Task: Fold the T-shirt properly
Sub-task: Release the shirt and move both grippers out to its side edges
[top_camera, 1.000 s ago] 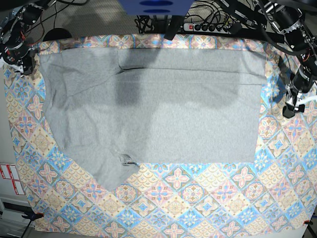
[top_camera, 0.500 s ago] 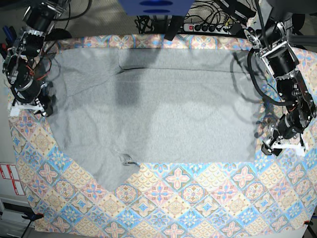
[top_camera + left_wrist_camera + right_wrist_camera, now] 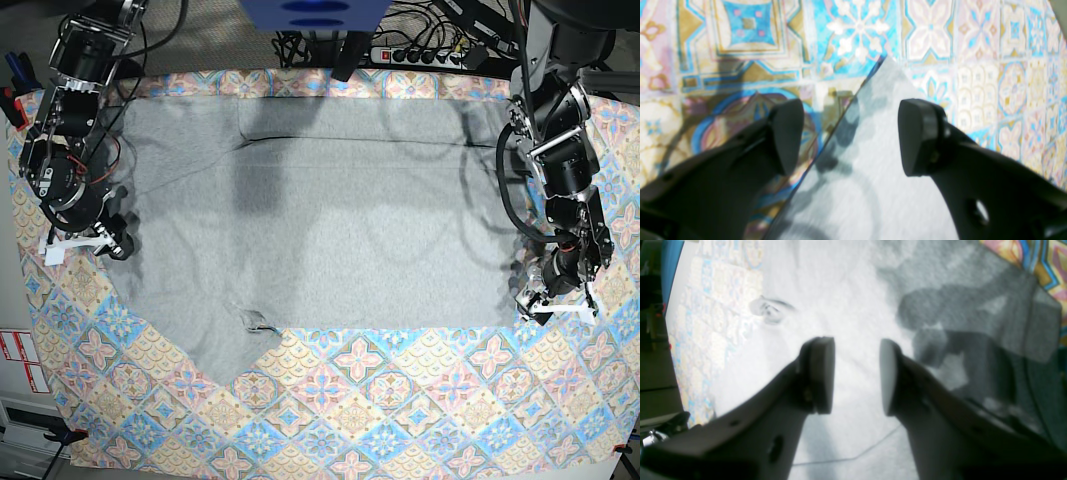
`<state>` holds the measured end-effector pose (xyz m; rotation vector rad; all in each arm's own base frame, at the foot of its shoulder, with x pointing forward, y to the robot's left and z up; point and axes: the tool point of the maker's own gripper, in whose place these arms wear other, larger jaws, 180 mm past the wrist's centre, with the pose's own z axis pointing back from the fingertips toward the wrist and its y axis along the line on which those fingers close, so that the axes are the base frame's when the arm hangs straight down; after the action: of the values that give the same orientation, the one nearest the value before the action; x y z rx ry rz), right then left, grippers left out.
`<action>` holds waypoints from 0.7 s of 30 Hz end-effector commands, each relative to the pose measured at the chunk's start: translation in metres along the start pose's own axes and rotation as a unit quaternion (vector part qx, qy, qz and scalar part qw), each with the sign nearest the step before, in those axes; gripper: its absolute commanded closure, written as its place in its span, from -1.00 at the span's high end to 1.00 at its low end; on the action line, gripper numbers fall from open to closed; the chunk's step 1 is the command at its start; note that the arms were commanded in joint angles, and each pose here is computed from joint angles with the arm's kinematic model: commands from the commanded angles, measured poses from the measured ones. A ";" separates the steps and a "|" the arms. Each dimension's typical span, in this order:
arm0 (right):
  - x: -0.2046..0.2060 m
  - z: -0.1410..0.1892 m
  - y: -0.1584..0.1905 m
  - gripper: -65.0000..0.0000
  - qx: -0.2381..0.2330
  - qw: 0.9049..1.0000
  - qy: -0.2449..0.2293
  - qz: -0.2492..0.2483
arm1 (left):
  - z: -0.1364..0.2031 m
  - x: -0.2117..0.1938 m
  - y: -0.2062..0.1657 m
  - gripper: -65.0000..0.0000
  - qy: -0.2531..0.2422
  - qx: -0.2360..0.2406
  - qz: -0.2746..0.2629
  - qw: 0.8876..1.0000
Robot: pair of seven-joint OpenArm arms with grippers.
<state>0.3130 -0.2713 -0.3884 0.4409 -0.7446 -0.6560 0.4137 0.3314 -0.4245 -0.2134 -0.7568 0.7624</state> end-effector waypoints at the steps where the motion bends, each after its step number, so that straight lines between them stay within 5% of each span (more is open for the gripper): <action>1: 0.016 0.004 0.007 -0.33 0.010 1.000 -0.021 0.010 | 0.002 0.025 -0.012 0.34 -0.030 -0.014 0.000 0.999; 8: 0.022 0.009 0.016 -0.33 0.019 0.999 -0.031 0.022 | -0.011 0.003 -0.035 0.34 -0.023 -0.016 -0.087 0.996; 21: 0.021 0.019 0.015 -0.33 0.017 0.999 -0.037 0.034 | -0.021 -0.037 -0.016 0.34 0.011 0.003 -0.072 0.997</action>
<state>0.3083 -0.2703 -0.3724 0.4245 -0.7863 -0.6158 0.4144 0.2882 -0.4611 -0.1720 -0.7322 0.6231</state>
